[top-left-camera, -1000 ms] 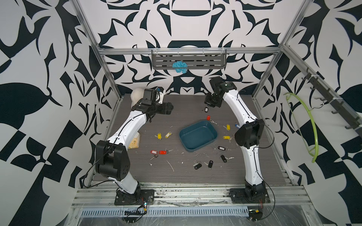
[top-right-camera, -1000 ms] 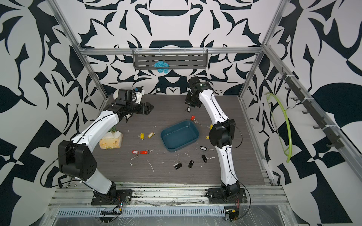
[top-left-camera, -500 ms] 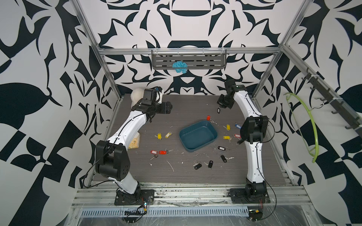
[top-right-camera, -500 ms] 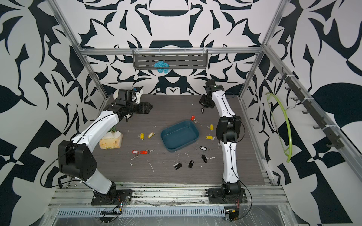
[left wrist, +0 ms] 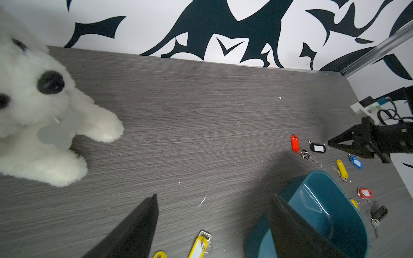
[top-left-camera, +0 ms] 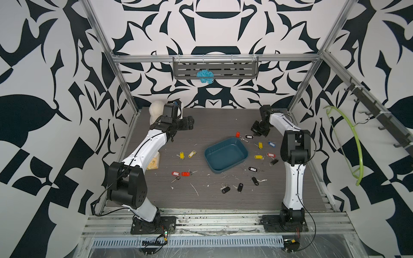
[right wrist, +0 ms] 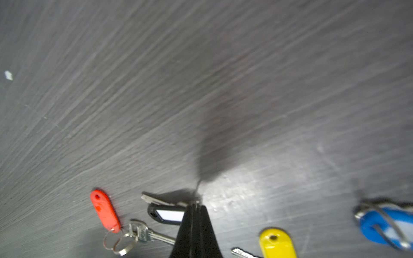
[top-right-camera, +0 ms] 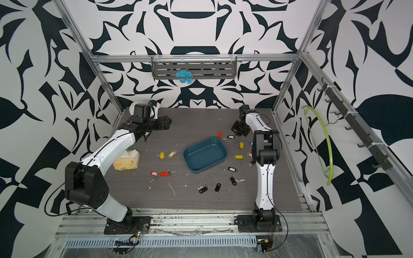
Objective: Take the keys out of the storage box
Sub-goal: Place the key at the center of the board, then reset both arms
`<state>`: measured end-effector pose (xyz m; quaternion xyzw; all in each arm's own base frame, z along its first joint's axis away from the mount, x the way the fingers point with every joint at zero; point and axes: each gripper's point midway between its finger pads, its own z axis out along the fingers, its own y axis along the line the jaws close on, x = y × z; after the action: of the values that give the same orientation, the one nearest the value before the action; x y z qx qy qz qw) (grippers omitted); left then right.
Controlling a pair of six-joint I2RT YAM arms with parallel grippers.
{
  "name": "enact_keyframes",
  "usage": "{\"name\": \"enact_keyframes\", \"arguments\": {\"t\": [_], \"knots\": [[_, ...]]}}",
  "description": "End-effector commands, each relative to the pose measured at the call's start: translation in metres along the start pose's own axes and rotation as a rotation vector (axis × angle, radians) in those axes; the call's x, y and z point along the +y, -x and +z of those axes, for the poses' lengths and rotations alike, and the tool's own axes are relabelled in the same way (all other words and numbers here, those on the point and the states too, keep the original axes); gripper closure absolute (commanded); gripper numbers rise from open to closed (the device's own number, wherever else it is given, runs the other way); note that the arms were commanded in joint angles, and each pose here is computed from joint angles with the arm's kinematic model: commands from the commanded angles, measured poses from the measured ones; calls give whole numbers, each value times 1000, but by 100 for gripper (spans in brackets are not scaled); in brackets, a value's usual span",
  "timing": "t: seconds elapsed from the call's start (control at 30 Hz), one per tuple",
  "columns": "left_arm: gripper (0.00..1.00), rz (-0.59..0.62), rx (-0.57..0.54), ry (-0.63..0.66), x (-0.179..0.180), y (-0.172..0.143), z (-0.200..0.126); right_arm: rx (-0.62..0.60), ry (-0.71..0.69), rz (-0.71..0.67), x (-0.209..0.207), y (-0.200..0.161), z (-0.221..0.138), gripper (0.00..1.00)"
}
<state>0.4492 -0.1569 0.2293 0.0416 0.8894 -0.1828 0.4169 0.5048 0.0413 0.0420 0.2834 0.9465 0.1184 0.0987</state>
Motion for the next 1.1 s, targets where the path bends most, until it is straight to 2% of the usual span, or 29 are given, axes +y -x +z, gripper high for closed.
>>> {"name": "enact_keyframes", "arguments": {"t": [0.0,0.07,0.1,0.2,0.37,0.47,0.53,0.67,0.7,0.77,0.8,0.9,1.0,1.07], "knots": [[16,-41,-80,16,4,15,-13,-83,60,-23,8,15,-28,84],[16,-56,-97,25,7,17,-16,-89,54,-38,4,15,-31,61],[16,-60,-106,33,8,18,-18,-95,47,-45,2,15,-33,53],[16,-71,-135,58,15,21,-23,-120,41,-69,0,16,-43,36],[16,-60,-198,98,22,34,-39,-211,76,-129,7,22,-80,28],[16,-19,-293,133,27,51,-61,-312,109,-184,13,26,-114,25],[10,12,-376,174,33,61,-79,-417,165,-244,20,25,-142,25],[9,86,-533,269,50,65,-120,-799,248,-401,18,9,-204,23],[8,76,-556,308,60,61,-128,-924,273,-449,14,0,-216,4],[8,34,-585,365,79,48,-138,-1135,312,-594,6,-26,-230,0],[7,-7,-590,404,93,38,-143,-1169,290,-652,-2,-39,-228,0],[7,-150,-593,443,131,2,-147,-1092,214,-638,-30,-55,-204,0],[5,-218,-583,425,152,-31,-142,-1050,218,-613,-47,-72,-177,0],[4,-220,-518,482,166,-53,-133,-1027,200,-602,-60,-80,-158,0]]}}
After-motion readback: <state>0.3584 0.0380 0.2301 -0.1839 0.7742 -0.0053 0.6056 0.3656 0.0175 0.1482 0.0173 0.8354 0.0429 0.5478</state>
